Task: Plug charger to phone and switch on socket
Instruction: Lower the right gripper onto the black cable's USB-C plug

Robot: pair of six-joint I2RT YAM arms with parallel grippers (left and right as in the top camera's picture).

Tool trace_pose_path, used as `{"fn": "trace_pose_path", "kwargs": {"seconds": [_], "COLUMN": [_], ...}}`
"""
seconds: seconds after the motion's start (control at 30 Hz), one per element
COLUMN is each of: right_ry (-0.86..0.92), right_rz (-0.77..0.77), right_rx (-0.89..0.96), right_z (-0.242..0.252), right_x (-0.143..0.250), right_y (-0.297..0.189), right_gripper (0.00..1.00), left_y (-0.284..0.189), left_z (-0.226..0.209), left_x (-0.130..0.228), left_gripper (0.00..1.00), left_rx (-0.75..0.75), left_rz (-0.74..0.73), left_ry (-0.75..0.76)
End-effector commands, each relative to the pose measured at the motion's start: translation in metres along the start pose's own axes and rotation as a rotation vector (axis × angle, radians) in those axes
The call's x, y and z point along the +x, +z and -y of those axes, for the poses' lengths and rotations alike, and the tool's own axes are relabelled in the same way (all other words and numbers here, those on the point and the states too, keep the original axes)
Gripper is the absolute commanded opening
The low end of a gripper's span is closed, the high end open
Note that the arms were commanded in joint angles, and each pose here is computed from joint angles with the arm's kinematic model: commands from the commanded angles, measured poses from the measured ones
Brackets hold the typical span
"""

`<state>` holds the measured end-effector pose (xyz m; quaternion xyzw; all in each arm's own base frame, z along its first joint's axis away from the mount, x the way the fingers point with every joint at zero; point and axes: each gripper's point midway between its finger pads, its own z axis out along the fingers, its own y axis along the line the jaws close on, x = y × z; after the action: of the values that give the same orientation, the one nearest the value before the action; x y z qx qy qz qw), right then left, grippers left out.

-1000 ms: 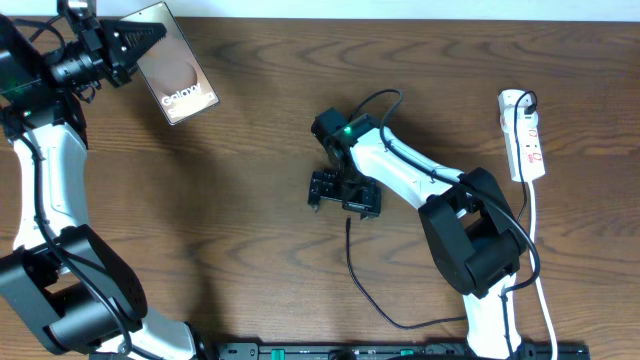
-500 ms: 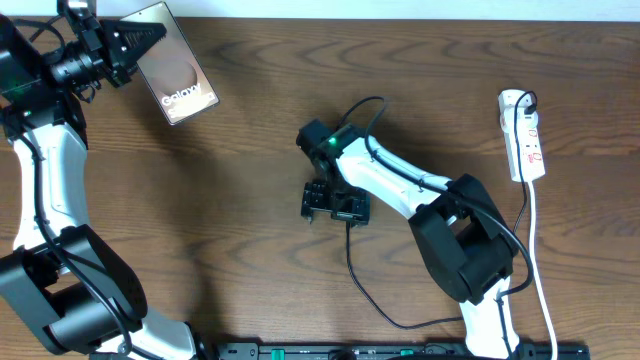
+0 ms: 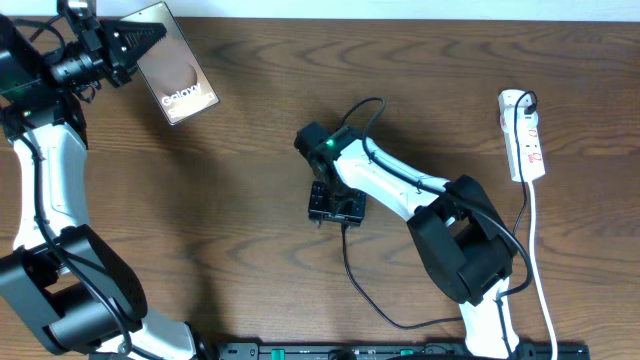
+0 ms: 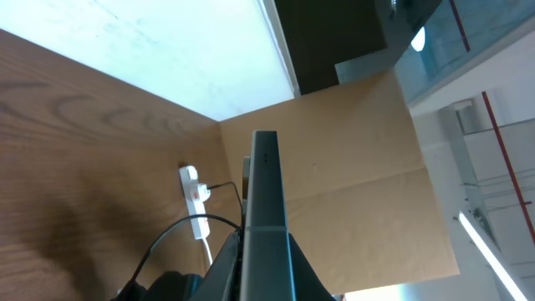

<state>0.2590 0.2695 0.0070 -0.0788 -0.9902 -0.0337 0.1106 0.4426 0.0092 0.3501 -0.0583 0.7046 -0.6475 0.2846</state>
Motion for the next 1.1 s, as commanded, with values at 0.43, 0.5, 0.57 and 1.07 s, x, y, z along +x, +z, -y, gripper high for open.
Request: {"fn": "trace_pose_path", "kwargs": {"seconds": [0.43, 0.5, 0.57, 1.07], "right_ry": [-0.031, -0.023, -0.020, -0.025], "right_rz": [0.006, 0.006, 0.000, -0.005], "right_rx": [0.046, 0.059, 0.064, 0.072], "right_z": [-0.003, 0.000, 0.003, 0.006], "right_x": [0.016, 0.017, 0.018, 0.021], "right_y": [0.007, 0.010, 0.013, 0.019], "right_gripper": [0.57, 0.57, 0.57, 0.47], "left_y": [-0.002, -0.002, -0.002, -0.002], "left_z": [0.017, 0.017, 0.017, 0.017], "left_x": [0.003, 0.003, 0.003, 0.003], "left_gripper": [0.07, 0.07, 0.07, 0.08], "left_rx": [0.009, 0.009, 0.009, 0.009], "left_rz": [-0.018, -0.018, -0.018, -0.018], "left_ry": [0.053, 0.053, 0.053, 0.064]}}
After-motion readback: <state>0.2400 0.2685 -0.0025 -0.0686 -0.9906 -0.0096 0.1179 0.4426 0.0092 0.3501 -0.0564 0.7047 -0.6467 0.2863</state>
